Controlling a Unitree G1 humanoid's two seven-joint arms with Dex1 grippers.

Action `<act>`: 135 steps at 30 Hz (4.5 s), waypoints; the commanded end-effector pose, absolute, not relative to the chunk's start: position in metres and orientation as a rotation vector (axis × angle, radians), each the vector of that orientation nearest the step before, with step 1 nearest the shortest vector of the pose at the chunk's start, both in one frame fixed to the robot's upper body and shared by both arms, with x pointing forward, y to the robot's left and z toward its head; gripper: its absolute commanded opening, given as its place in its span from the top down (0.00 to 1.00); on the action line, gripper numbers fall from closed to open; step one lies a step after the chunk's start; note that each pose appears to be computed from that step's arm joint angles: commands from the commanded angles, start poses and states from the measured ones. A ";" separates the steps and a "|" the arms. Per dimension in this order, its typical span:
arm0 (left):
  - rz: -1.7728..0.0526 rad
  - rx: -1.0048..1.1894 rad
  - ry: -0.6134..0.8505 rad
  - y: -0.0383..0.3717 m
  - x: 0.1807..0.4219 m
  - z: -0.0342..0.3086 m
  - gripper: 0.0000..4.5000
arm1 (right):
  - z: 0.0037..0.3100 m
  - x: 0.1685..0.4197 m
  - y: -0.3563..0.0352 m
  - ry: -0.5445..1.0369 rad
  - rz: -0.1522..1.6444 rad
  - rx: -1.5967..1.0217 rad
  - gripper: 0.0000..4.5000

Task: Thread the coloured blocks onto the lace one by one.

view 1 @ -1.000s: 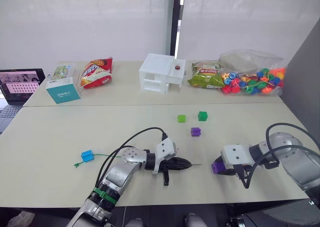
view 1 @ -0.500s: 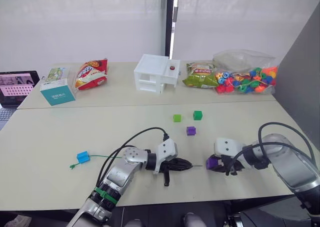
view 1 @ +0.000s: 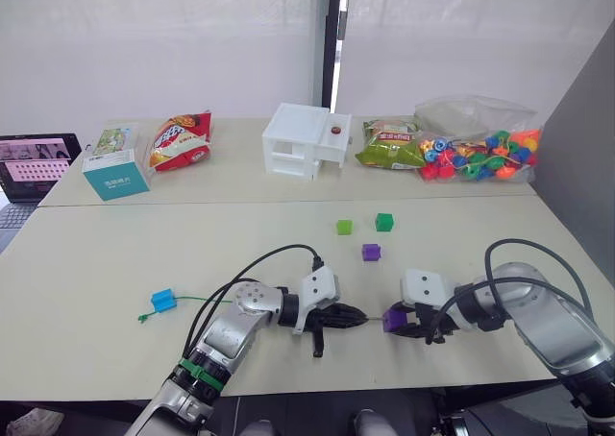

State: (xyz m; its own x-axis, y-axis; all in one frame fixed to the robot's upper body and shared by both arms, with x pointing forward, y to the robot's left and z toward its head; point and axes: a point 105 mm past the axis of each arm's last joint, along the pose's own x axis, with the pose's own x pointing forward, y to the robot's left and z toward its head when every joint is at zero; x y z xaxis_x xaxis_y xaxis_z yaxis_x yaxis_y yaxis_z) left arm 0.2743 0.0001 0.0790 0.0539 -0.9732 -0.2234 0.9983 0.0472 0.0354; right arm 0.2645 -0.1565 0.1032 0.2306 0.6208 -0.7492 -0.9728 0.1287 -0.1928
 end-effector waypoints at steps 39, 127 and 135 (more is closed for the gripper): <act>-1.509 0.328 0.156 -0.006 0.279 0.083 0.61 | 0.094 0.264 -0.152 0.552 1.228 -0.774 0.74; -1.761 0.482 -0.122 -0.052 0.288 0.117 0.01 | 0.129 0.227 -0.192 0.605 1.008 -0.696 0.00; -1.955 0.667 -0.147 -0.081 0.275 0.105 0.01 | 0.124 0.217 -0.191 0.612 0.934 -0.637 0.00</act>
